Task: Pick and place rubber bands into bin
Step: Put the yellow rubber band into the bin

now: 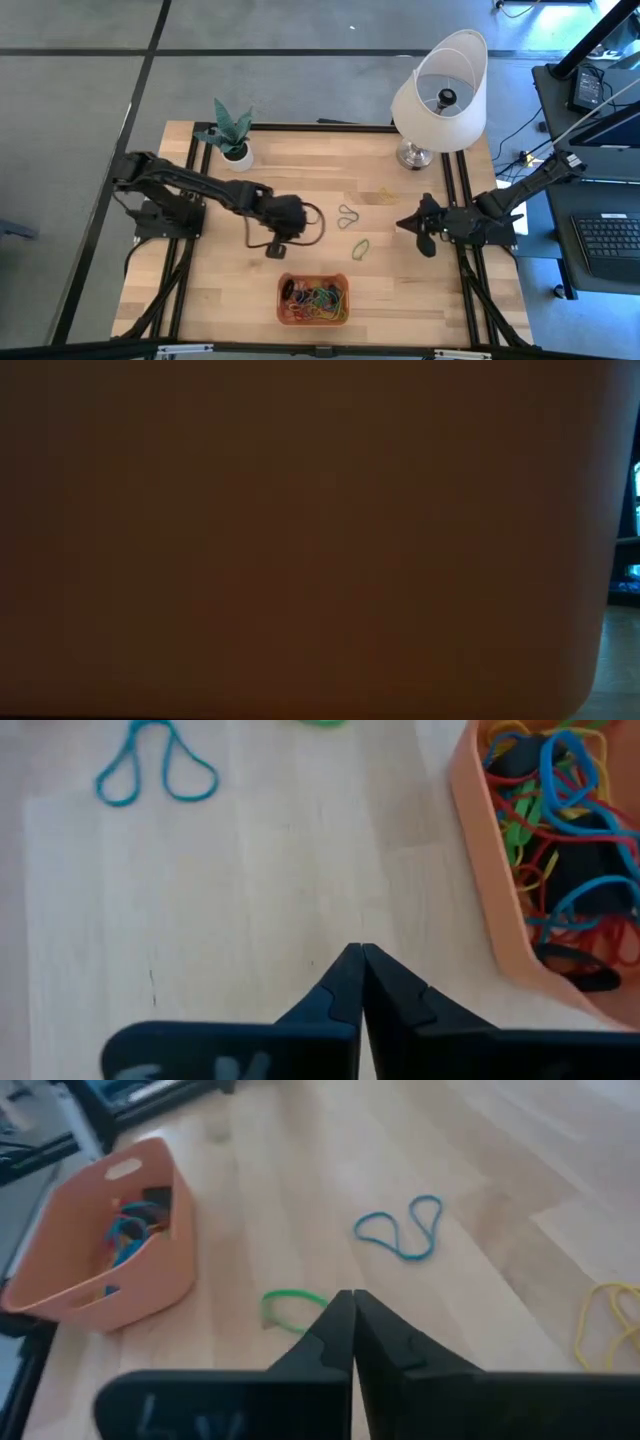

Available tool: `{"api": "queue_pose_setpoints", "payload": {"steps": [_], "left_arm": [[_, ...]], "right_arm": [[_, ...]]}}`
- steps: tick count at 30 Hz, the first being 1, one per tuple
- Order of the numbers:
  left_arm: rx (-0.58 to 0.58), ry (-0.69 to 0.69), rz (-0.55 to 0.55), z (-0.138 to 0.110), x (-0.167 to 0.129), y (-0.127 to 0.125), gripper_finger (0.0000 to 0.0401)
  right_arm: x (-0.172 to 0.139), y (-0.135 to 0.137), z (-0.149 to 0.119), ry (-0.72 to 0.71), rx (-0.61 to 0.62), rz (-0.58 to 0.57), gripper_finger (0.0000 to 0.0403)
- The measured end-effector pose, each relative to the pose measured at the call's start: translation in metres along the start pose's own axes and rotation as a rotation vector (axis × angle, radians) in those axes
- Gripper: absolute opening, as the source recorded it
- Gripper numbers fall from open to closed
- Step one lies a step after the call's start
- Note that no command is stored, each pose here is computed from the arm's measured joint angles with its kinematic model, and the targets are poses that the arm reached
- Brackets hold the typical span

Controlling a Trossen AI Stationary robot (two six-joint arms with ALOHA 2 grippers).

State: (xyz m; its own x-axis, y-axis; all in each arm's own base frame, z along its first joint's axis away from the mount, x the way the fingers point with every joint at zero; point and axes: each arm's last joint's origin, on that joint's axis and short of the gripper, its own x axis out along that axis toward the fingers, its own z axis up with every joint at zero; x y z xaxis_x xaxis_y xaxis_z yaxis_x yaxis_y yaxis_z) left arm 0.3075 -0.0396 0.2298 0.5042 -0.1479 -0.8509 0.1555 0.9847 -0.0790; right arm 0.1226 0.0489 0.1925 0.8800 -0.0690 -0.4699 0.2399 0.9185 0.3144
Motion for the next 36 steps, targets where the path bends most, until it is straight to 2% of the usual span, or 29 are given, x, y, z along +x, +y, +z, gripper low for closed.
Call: {"api": "queue_pose_setpoints", "payload": {"steps": [6, 11, 16, 22, 25, 30, 36], "left_arm": [[-0.048, -0.14, 0.082, -0.05, -0.022, 0.009, 0.0002], [-0.091, -0.205, 0.123, -0.083, -0.043, 0.018, 0.0001], [-0.085, -0.259, 0.151, -0.107, -0.058, 0.024, 0.0002], [-0.041, -0.273, 0.195, -0.128, -0.063, 0.03, 0.0001], [-0.022, -0.267, 0.189, -0.134, -0.063, 0.033, 0.0003], [-0.024, -0.248, 0.162, -0.138, -0.063, 0.037, 0.0003], [-0.026, -0.251, 0.172, -0.138, -0.064, 0.039, 0.0003]], "right_arm": [[0.015, 0.009, 0.027, 0.043, 0.021, -0.135, 0.0005], [0.041, 0.003, 0.056, 0.147, 0.036, -0.366, 0.0009], [0.075, -0.016, 0.081, 0.34, 0.113, -0.566, 0.0013], [0.115, -0.05, 0.092, 0.623, 0.246, -0.583, 0.0022], [0.128, -0.066, 0.088, 0.714, 0.297, -0.577, 0.0048], [0.138, -0.085, 0.078, 0.797, 0.348, -0.623, 0.0119], [0.144, -0.098, 0.073, 0.843, 0.296, -0.655, 0.0213]]}}
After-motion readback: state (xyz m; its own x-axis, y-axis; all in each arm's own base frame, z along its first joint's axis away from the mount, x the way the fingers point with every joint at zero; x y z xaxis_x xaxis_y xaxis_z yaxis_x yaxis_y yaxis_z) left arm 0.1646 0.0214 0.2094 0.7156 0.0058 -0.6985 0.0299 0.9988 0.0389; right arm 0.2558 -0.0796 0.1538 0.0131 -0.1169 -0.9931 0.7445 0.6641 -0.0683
